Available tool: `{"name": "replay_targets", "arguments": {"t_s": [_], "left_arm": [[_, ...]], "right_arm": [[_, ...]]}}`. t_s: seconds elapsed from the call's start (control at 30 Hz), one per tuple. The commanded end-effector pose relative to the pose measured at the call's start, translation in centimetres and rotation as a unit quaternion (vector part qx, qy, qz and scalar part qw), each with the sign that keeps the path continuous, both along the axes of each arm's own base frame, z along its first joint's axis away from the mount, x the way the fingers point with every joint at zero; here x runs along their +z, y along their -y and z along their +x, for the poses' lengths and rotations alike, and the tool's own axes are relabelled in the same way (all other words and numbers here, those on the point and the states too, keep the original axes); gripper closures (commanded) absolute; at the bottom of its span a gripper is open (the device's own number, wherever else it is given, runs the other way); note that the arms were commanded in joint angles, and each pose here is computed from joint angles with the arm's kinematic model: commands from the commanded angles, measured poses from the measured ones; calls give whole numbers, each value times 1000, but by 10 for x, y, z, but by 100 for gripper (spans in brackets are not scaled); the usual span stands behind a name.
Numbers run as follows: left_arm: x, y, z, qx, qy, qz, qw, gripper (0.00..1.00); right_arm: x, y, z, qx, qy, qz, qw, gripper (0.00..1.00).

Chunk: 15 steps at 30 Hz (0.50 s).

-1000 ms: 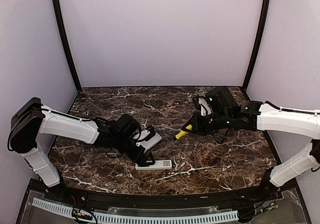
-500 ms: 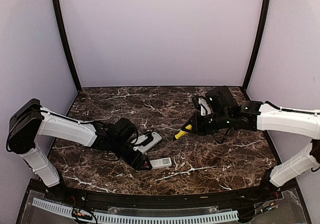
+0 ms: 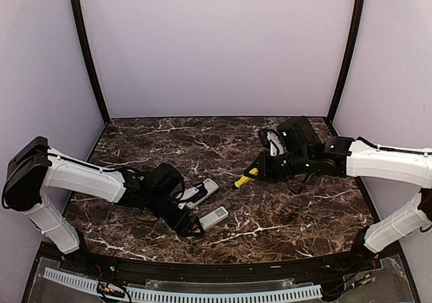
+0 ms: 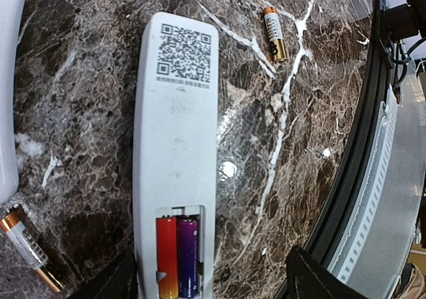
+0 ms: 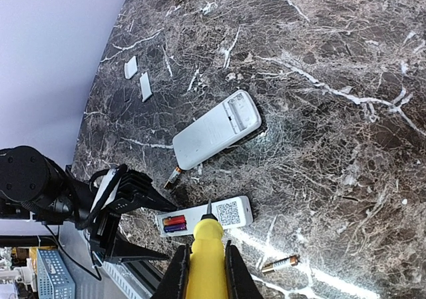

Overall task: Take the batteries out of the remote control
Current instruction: Adjust the remote control without the battery cover at the center of the board.

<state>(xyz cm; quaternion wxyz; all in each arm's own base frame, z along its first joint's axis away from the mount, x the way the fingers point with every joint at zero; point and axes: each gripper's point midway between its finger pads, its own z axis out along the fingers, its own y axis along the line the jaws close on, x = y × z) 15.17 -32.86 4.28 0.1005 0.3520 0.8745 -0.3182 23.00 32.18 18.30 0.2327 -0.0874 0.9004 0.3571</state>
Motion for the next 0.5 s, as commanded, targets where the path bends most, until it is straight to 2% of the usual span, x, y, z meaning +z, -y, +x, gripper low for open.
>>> {"name": "replay_targets", "arguments": {"t_s": [0.0, 0.2, 0.37, 0.47], "left_arm": [[1, -4, -8, -9, 8, 6, 1000, 24], [-4, -16, -1, 10, 77, 63, 995, 25], [-2, -20, -5, 19, 97, 66, 993, 30], [-6, -23, -8, 20, 93, 73, 993, 35]], "right_arm": [[-1, -10, -3, 10, 0, 13, 1000, 100], [-5, -20, -11, 28, -3, 18, 999, 100], [-11, -40, -28, 79, -17, 44, 996, 100], [-20, -50, -36, 96, -25, 36, 994, 100]]}}
